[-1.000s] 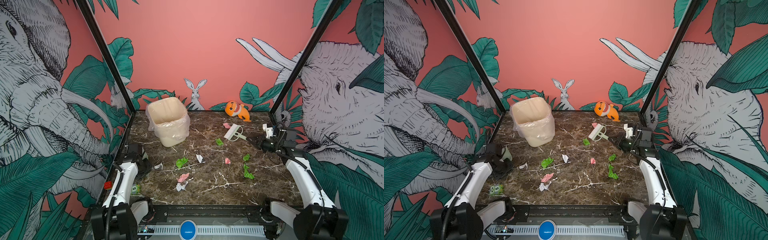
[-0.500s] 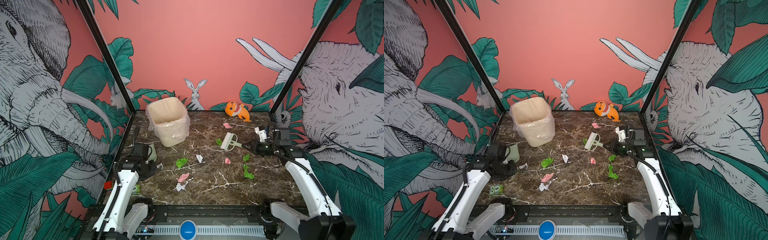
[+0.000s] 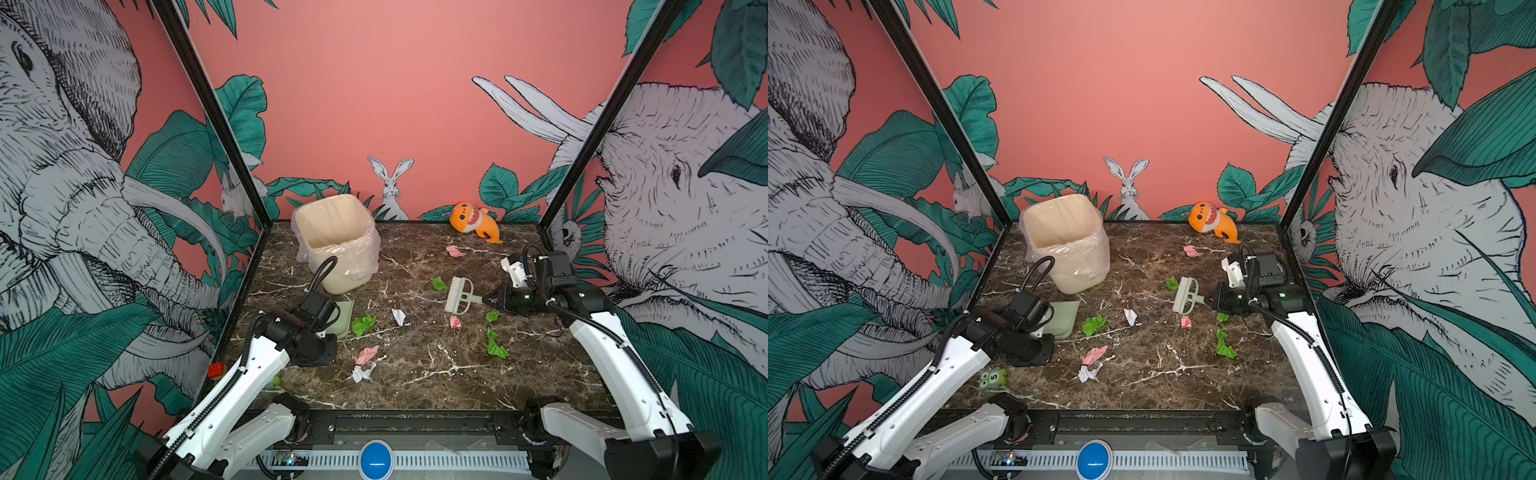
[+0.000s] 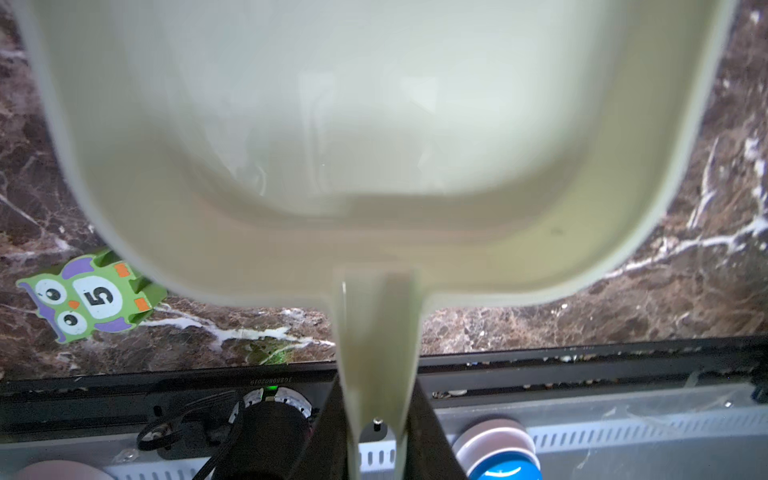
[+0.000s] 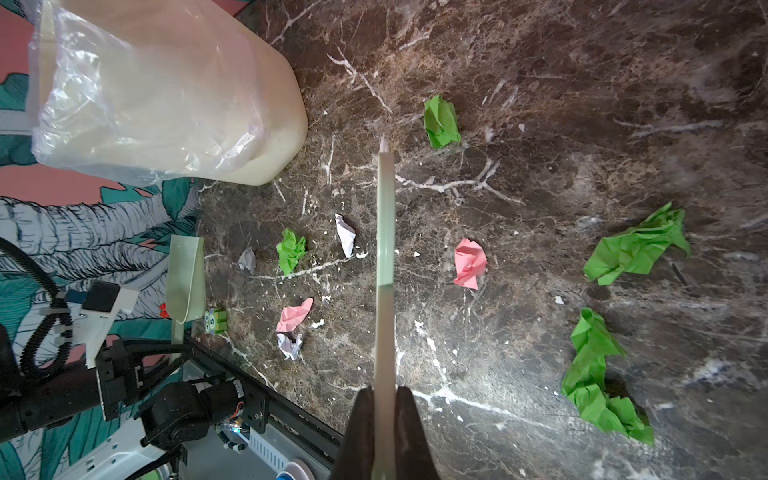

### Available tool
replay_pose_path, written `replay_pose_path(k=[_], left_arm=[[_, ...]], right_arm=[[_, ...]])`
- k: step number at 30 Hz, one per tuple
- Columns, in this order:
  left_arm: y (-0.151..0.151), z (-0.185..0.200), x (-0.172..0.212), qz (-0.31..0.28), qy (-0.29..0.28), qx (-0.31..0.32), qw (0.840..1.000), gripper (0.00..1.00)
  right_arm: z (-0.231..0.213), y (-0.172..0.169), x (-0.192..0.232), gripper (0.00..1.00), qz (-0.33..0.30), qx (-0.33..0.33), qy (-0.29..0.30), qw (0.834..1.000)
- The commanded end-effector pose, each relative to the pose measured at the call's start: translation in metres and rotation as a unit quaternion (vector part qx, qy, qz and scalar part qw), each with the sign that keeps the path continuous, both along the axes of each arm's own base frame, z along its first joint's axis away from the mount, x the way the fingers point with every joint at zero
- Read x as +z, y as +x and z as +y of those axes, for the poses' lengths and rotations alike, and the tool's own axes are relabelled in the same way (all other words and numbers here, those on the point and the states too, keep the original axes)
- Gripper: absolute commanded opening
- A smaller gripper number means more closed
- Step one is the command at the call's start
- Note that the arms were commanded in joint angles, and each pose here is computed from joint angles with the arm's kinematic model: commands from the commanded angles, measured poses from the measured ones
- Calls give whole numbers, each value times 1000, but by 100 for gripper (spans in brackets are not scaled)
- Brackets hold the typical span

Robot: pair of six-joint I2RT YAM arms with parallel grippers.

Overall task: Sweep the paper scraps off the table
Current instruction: 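Carry the dustpan toward the scraps while the right gripper brings the brush beside them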

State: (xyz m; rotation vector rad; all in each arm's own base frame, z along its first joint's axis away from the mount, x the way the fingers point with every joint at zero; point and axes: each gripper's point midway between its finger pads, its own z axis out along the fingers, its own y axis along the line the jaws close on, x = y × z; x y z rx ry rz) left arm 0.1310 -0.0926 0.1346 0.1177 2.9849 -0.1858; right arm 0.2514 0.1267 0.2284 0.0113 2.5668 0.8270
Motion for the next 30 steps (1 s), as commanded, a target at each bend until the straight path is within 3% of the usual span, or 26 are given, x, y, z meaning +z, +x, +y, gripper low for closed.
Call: replay_pose_path(k=[1,6,10,15,24,30], left_arm=[[-14,-7,3,11,23,-37,999,19],[-15,-44,4,-9,31,-142,989,19],[-14,-82,4,-16,31,-228,973,18],[-18,-121,-6,-3,33,-312,950,19],[-10,-154,-7,-10,40,-386,922,20],[-14,-162,-12,-2,34,-407,913,18]], right_arm=[[-6,-8,-5,0,11,11,-52,999],[-13,-15,-15,0,32,24,-124,991],[-34,-22,-17,0,46,21,-226,973],[-49,-28,-10,0,50,4,-300,952],[-64,-40,2,0,51,-6,-421,906],[-83,-51,2,0,51,-39,-445,893]])
